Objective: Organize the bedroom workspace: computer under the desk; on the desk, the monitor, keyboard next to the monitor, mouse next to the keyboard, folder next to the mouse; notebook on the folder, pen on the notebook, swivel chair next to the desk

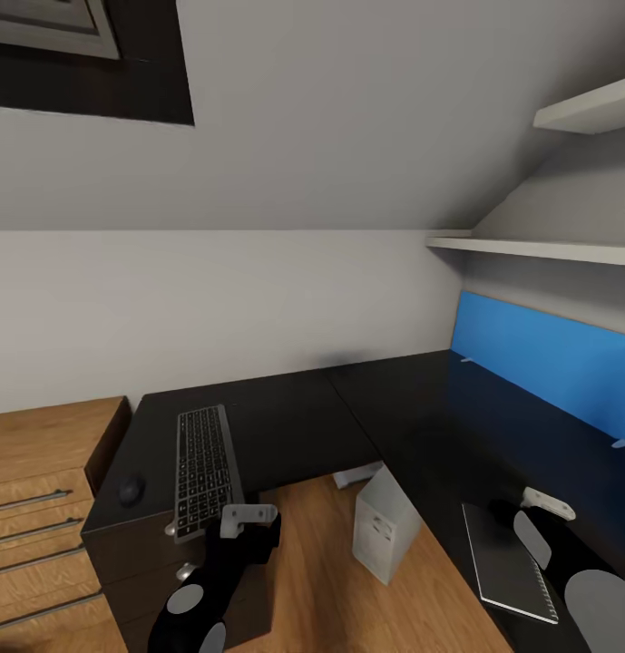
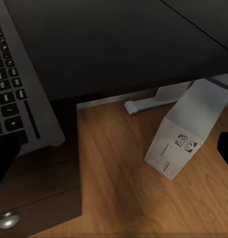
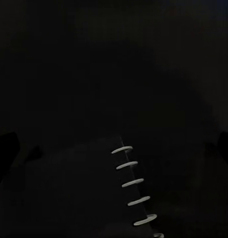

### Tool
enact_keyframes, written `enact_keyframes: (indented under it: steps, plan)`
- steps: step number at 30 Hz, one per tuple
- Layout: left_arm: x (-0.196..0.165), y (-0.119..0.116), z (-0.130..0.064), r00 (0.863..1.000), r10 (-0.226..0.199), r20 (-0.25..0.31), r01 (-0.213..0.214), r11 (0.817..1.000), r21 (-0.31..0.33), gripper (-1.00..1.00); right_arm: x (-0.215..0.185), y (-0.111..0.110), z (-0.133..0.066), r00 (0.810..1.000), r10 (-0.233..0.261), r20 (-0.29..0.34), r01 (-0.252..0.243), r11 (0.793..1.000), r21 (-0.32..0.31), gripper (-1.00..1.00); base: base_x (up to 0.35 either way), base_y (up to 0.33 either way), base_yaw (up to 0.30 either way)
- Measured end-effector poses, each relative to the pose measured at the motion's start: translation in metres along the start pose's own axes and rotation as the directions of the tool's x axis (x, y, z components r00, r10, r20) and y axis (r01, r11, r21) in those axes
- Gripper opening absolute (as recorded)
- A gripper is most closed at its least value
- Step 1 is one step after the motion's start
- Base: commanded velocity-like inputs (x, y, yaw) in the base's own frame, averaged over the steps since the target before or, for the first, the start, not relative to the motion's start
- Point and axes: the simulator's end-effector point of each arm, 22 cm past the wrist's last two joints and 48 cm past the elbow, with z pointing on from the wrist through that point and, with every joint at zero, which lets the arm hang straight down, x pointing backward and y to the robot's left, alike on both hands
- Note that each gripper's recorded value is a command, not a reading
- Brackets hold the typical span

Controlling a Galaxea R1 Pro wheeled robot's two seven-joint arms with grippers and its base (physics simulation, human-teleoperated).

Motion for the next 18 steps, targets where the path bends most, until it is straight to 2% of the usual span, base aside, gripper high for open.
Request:
enact_keyframes:
  steps: [7, 18]
  plan:
    - [0.0004, -0.0008, 0.0001, 1.000, 0.000, -0.001, 0.000, 1.000, 0.001, 1.00, 0.0000, -0.0004, 0.0002, 1.000, 0.000, 0.000, 0.000, 1.000, 0.001, 1.00, -0.057, 0.026, 0.000]
    - [0.0004, -0.0011, 0.0001, 1.000, -0.001, -0.001, 0.001, 1.000, 0.003, 1.00, -0.0001, -0.0006, 0.0003, 1.000, 0.000, 0.000, 0.000, 1.000, 0.001, 1.00, -0.181, 0.164, 0.000]
